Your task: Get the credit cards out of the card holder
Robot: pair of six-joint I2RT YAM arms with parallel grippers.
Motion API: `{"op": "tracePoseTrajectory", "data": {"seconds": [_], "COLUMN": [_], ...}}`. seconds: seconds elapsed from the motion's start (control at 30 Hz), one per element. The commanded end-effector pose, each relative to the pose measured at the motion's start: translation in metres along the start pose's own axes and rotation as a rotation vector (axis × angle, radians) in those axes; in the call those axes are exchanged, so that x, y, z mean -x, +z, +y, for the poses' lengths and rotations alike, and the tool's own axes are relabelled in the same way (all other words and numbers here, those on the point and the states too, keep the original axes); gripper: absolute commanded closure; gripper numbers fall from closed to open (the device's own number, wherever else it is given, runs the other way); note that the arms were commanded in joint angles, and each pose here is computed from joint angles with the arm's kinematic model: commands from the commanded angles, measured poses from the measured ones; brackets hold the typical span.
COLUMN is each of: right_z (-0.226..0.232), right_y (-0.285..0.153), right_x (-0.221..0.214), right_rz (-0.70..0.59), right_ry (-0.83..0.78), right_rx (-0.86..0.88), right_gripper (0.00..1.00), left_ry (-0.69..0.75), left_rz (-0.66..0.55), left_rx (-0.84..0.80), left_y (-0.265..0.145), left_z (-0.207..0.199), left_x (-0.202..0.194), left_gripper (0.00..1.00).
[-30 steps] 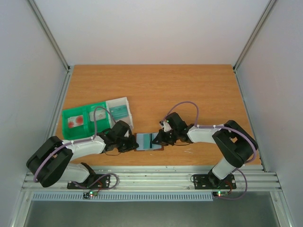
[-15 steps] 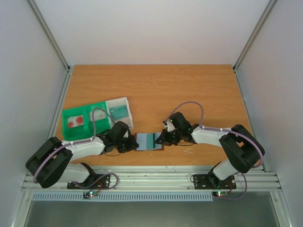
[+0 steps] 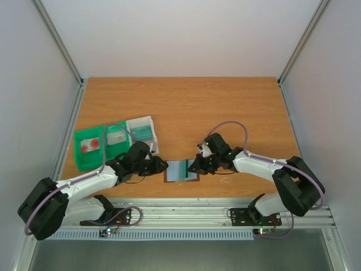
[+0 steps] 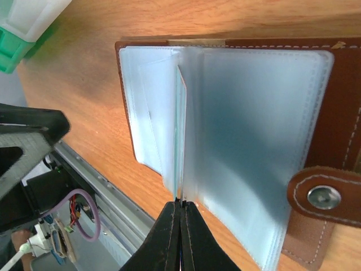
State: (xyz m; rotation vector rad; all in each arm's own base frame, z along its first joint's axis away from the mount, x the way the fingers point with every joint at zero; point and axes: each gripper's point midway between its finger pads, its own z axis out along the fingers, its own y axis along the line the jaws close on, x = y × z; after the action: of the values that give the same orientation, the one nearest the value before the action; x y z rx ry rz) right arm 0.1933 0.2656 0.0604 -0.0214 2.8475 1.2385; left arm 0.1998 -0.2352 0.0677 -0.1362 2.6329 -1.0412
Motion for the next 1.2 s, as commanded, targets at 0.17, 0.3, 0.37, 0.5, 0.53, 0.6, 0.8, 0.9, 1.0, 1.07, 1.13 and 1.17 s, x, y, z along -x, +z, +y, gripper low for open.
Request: {"op": "tracePoseTrajectory", "data": {"seconds": [0.17,0.3,0.37,0.5,0.53,0.6,0.8,0.9,1.0,1.07,1.13,1.17], "right_z": [0.016,0.024,0.028,0.036,0.038,0.043,0.062,0.071,0.074,0.076,0.076,0.077], "right_y": [-0.027,-0.035,-0.039,-0.043,-0.043,-0.044,-0.054,-0.061,-0.067,-0.070,-0.073,-0.074], "right_x": [0.007,0.008,0.010,0.007,0.007,0.008,0.015,0.019,0.020,0.023,0.024,0.024], "right_rz": [-0.038,-0.046,-0.056,-0.036,-0.032,-0.028,-0.039,-0.041,-0.053,-0.070,-0.079,-0.077], "right_ry": [0.026,0.013,0.018,0.063,0.082,0.132,0.268,0.304,0.317,0.330,0.358,0.368], "right_rx": [-0.051,-0.052,-0.051,-0.034,-0.027,-0.015,0.018,0.010,-0.005,-0.012,-0.026,-0.028], "right_gripper": [0.99,0.99,0.99,0.99,0.99,0.99,0.99,0.99,0.99,0.99,0.99,0.99], "left_ry": [0.240,0.297,0.323,0.398,0.410,0.439,0.559,0.604,0.649,0.700,0.759,0.784], "left_rz": [-0.127,-0.149,-0.149,-0.149,-0.157,-0.159,-0.211,-0.248,-0.258,-0.270,-0.313,-0.336], "left_rx": [-0.120,-0.131,-0.154,-0.176,-0.178,-0.182,-0.219,-0.284,-0.305,-0.329,-0.386,-0.417], "left_y": [-0.027,-0.026,-0.026,-0.029,-0.031,-0.033,-0.038,-0.042,-0.044,-0.048,-0.056,-0.060], "left_z": [-0.050,-0.054,-0.057,-0.066,-0.068,-0.073,-0.081,-0.087,-0.089,-0.094,-0.104,-0.108], "left_x": [0.029,0.032,0.031,0.028,0.029,0.029,0.031,0.028,0.025,0.022,0.021,0.020], "left_gripper": [0.71,0.71,0.71,0.69,0.71,0.73,0.78,0.77,0.77,0.72,0.69,0.68]}}
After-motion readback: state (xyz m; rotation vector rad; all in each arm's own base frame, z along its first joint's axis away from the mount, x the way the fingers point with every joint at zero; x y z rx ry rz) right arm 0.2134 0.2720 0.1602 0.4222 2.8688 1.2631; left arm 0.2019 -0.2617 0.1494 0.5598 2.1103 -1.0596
